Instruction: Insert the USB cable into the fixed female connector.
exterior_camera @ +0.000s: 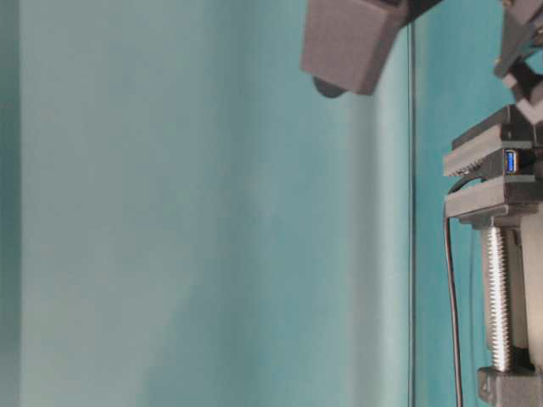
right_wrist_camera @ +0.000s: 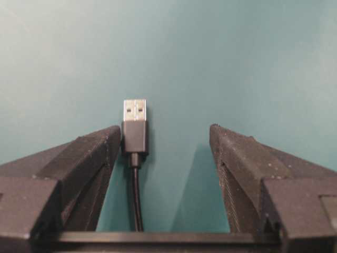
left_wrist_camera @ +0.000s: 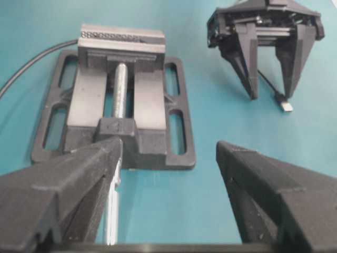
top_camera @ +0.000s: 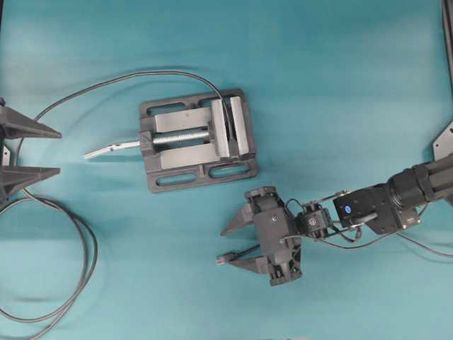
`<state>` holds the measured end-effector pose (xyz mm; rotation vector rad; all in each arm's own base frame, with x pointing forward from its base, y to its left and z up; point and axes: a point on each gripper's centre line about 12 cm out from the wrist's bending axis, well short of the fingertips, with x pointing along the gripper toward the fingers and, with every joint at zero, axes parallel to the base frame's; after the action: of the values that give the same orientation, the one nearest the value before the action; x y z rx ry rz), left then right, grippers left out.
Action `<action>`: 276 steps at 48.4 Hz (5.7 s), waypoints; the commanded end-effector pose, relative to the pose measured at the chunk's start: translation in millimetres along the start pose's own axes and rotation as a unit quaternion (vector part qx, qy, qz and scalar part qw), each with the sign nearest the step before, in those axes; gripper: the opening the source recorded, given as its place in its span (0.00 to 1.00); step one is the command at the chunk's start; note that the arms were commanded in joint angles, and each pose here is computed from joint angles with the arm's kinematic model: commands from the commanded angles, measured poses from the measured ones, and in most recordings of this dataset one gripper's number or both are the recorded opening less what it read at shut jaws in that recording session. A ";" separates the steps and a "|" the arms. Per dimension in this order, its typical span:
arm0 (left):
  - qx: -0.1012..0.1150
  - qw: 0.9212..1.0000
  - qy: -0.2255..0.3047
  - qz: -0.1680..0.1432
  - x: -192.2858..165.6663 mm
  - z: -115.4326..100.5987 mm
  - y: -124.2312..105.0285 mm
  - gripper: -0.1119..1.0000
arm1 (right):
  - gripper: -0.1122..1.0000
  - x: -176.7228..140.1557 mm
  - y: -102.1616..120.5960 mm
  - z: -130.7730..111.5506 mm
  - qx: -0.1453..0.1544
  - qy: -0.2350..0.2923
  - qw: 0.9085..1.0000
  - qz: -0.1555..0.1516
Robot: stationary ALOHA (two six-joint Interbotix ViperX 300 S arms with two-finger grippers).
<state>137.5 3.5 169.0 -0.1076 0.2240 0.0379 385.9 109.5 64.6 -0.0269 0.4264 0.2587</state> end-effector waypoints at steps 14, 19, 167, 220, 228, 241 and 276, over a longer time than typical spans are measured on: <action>0.012 1.000 0.003 -0.001 6.7 -10.6 0.6 0.89 | 0.72 4.0 11.2 7.8 0.025 -0.013 1.000 -0.004; 0.013 1.000 0.004 -0.001 6.7 -10.8 0.6 0.89 | 0.67 2.3 13.8 8.4 0.036 -0.008 0.999 -0.001; 0.002 1.000 0.015 0.000 5.7 -17.9 1.3 0.89 | 0.29 -12.3 -12.3 34.2 0.186 -0.081 0.935 -0.292; 0.002 1.000 0.015 0.000 5.8 -17.3 1.3 0.89 | 0.29 -9.6 -1.9 60.6 0.273 0.007 0.719 -0.639; 0.002 1.000 0.014 0.000 5.7 -17.1 1.2 0.89 | 0.29 -5.5 -2.6 63.2 0.287 0.011 0.702 -0.651; 0.002 1.000 0.014 0.000 5.7 -17.1 1.2 0.89 | 0.29 0.9 -11.3 63.0 0.301 0.011 0.699 -0.649; 0.002 1.000 0.015 0.000 5.7 -17.9 1.3 0.89 | 0.29 2.3 -21.6 64.8 0.318 0.008 0.693 -0.646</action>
<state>136.7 3.2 147.1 -0.1006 0.2565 0.0376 416.2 94.1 107.8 0.3168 0.4249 -1.3195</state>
